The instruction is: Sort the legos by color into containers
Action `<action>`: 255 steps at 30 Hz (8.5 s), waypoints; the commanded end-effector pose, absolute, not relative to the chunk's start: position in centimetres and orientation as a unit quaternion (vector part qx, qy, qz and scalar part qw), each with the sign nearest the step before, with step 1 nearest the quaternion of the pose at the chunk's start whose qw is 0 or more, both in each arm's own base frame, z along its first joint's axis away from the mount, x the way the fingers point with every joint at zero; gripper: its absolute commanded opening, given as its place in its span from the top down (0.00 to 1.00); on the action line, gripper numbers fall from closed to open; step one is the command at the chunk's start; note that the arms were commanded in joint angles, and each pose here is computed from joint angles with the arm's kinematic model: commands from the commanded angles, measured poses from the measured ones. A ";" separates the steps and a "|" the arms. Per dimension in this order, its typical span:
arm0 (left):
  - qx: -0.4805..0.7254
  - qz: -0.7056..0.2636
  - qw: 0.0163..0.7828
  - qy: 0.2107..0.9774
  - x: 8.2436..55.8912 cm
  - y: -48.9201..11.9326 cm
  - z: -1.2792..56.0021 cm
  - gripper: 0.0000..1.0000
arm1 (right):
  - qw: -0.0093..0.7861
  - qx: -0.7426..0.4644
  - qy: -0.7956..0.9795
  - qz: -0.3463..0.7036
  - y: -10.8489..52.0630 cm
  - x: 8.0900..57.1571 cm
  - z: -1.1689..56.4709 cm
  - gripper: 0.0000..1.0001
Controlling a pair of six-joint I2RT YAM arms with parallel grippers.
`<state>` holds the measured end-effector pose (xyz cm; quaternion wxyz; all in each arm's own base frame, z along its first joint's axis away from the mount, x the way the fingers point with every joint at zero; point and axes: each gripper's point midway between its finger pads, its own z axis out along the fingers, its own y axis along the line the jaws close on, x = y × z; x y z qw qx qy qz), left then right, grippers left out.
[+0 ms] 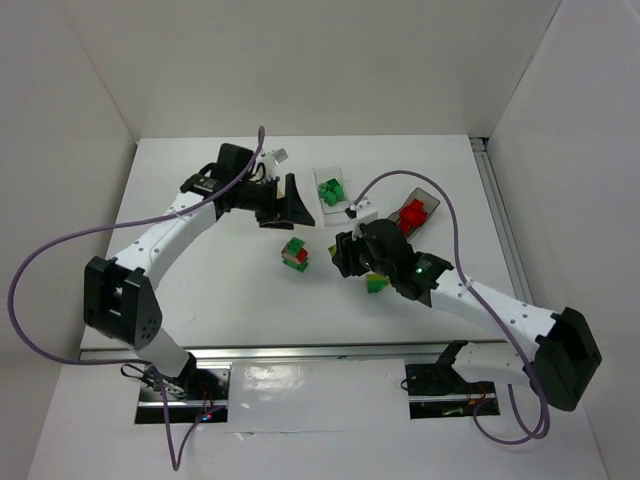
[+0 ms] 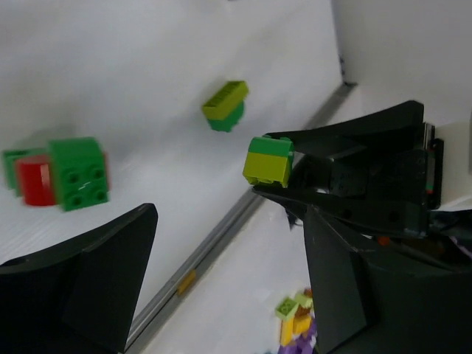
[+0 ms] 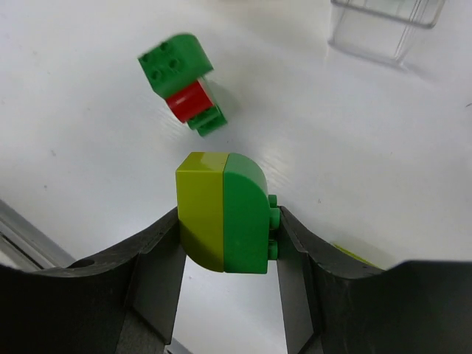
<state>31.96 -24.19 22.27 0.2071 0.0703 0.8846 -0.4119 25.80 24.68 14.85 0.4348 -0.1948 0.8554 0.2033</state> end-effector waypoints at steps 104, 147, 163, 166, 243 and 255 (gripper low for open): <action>0.321 -0.640 0.129 0.686 27.4 -30.5 23.0 1.00 | 0.304 -0.217 0.710 0.597 25.5 25.7 21.1 0.40; 0.334 -0.637 0.141 0.680 27.3 -30.3 23.0 1.00 | 0.290 -0.186 0.682 0.645 23.7 24.2 21.0 0.81; 0.217 -0.547 0.195 0.785 32.7 -28.2 22.0 1.00 | 0.389 -0.045 0.812 0.432 22.0 32.9 17.4 0.79; 0.091 -0.409 0.214 0.882 36.1 -24.6 18.9 1.00 | 0.422 -0.003 0.845 0.329 22.6 37.3 18.0 0.78; 0.122 -0.192 0.239 0.944 33.3 -26.6 15.4 0.16 | 0.370 0.085 0.918 0.114 18.9 31.6 10.0 0.05; 0.120 -0.271 0.133 0.946 28.0 -34.4 12.4 0.08 | 0.339 0.153 0.919 0.132 13.1 25.0 9.9 0.07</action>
